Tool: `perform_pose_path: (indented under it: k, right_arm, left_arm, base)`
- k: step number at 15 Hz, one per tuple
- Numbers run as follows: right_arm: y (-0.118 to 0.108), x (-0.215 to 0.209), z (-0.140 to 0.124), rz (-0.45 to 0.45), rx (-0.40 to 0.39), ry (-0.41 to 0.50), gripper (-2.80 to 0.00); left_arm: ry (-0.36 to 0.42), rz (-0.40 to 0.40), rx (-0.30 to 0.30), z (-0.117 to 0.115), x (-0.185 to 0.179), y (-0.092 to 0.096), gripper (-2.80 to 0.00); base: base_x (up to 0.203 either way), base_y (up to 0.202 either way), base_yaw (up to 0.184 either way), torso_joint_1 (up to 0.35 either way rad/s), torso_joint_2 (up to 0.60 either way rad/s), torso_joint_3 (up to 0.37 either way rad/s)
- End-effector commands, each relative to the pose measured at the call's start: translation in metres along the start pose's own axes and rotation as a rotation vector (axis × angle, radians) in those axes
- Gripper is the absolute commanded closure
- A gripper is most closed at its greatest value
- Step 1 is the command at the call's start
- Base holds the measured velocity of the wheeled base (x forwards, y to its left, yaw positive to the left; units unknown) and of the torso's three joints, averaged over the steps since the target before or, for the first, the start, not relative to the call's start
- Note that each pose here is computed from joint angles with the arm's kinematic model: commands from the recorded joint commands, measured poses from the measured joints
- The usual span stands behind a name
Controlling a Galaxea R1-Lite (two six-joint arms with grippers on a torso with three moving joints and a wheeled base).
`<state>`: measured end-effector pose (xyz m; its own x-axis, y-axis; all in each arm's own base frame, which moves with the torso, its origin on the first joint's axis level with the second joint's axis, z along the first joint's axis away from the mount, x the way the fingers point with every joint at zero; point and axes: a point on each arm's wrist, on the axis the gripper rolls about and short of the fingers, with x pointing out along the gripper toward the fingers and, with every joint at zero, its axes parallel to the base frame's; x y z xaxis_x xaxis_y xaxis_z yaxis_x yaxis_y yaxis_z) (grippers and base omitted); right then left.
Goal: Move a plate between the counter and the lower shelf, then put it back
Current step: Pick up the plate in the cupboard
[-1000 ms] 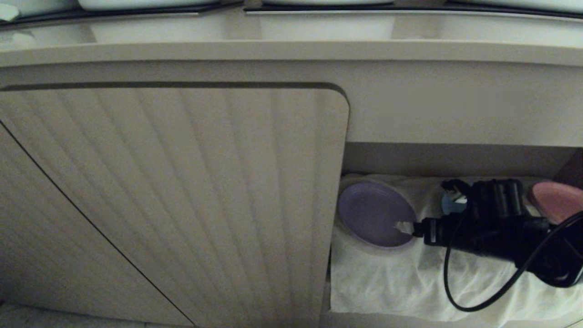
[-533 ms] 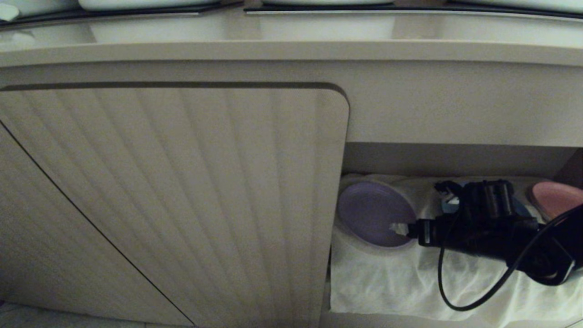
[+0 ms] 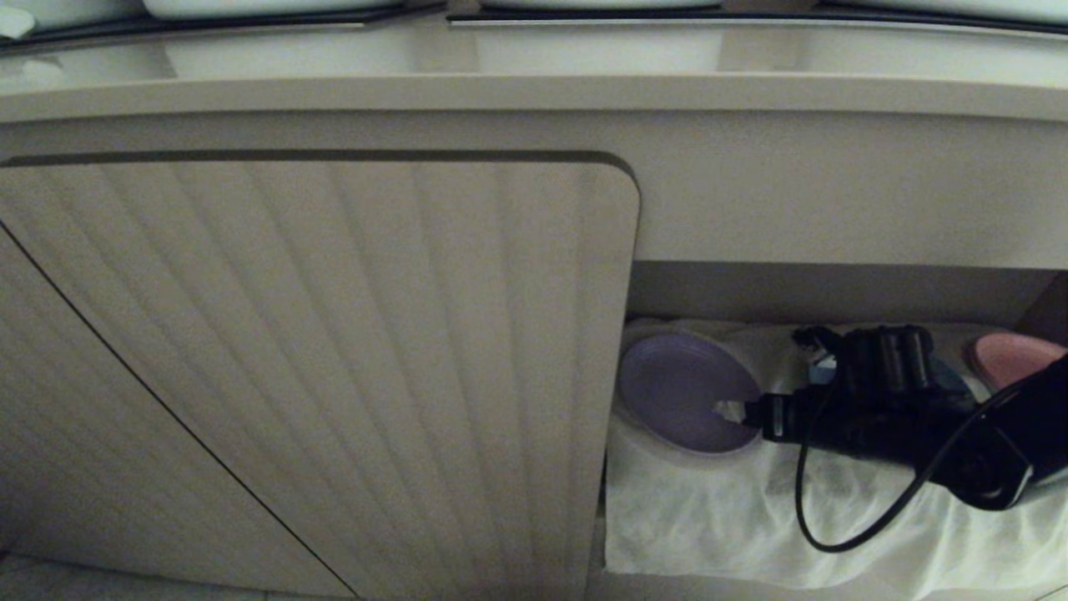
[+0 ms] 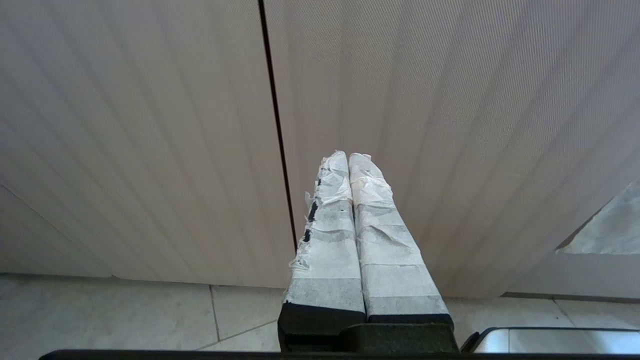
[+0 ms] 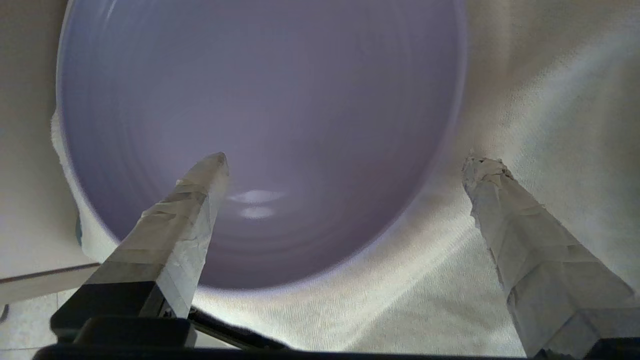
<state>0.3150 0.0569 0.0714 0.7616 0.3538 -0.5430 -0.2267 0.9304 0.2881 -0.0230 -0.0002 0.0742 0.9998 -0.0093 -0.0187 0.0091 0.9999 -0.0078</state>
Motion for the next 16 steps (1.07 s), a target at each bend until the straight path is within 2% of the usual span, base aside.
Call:
perform_pose_path:
  k: [1, 16]
  right_arm:
    - [-0.001, 0.004, 0.0, 0.001, 0.001, 0.001, -2.8]
    - [-0.008, 0.021, 0.0, -0.012, 0.006, 0.006, -2.8]
  left_arm:
    - [0.0, 0.0, 0.0, 0.0, 0.0, 0.0, 0.0]
    - [0.0, 0.0, 0.0, 0.0, 0.0, 0.0, 0.0]
  base:
    - [0.0, 0.0, 0.0, 0.0, 0.0, 0.0]
    - [0.0, 0.0, 0.0, 0.0, 0.0, 0.0]
